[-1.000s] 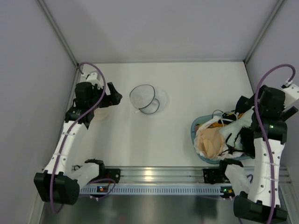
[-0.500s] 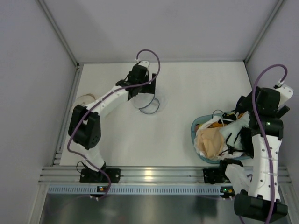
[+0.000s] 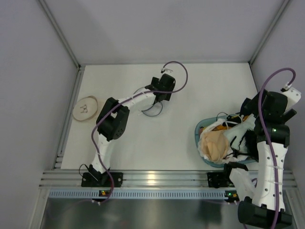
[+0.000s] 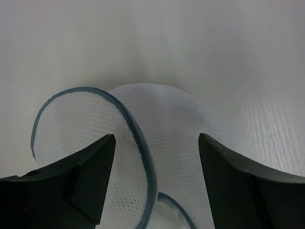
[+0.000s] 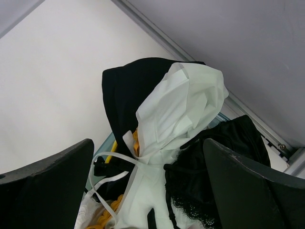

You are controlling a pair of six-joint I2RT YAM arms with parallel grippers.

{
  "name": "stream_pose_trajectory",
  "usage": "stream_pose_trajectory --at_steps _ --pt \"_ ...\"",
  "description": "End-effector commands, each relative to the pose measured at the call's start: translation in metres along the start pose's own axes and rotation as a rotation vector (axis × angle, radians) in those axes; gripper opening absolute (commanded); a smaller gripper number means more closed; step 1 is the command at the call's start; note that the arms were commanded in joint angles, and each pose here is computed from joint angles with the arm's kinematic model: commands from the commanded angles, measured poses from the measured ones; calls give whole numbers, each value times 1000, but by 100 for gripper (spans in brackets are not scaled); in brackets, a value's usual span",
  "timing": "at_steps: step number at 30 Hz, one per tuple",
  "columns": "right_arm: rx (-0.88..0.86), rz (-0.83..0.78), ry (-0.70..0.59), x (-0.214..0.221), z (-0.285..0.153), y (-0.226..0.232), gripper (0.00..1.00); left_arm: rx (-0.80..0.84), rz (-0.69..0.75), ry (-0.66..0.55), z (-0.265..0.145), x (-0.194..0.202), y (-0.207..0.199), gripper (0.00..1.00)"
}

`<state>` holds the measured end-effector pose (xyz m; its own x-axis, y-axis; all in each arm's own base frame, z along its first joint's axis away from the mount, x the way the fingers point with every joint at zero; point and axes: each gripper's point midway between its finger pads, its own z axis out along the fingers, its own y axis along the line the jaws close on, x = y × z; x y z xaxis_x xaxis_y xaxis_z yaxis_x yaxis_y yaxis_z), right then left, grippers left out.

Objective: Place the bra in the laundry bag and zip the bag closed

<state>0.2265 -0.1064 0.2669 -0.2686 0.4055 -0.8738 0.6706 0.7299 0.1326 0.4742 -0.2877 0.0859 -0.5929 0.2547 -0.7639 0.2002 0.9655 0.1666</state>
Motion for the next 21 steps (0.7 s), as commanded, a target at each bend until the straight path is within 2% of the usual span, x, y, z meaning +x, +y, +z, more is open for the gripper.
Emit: stream_pose_trajectory --at_steps 1,2,3,6,7,9,11,12,14,17,19,20,21 --pt "1 40 -70 -22 -8 0 99 -105 -39 -74 0 -24 22 75" --pt "1 40 -70 -22 -8 0 99 -118 -40 -71 0 -22 23 75" --pt "1 42 -73 -24 -9 0 99 -130 -47 -71 -1 -21 25 68" --pt "2 41 -71 -25 -9 0 99 -155 -38 -65 1 -16 30 58" --pt "2 43 -71 -25 -10 0 99 -158 -37 -65 2 -16 30 46" --pt "9 43 -79 -26 -11 -2 99 -164 -36 -65 2 -15 31 31" --pt "18 43 -86 -29 -14 -4 99 -166 -38 -64 0 -15 32 5" --pt "21 44 -89 -30 -15 -5 99 -177 -51 -73 -3 -18 35 0" --pt "30 44 -98 -34 -19 -7 99 -154 -94 -104 -28 -29 41 0" --pt "26 48 -109 -40 -25 -8 99 5 -168 -179 -88 -60 40 0" --pt "21 48 -107 -42 -27 -7 99 144 -173 -173 -113 -55 26 0" --pt "18 44 -104 -41 -27 -7 99 203 -202 -231 -148 -71 26 0" --pt "25 38 -94 -39 -27 -8 99 244 -189 -205 -155 -54 19 0"
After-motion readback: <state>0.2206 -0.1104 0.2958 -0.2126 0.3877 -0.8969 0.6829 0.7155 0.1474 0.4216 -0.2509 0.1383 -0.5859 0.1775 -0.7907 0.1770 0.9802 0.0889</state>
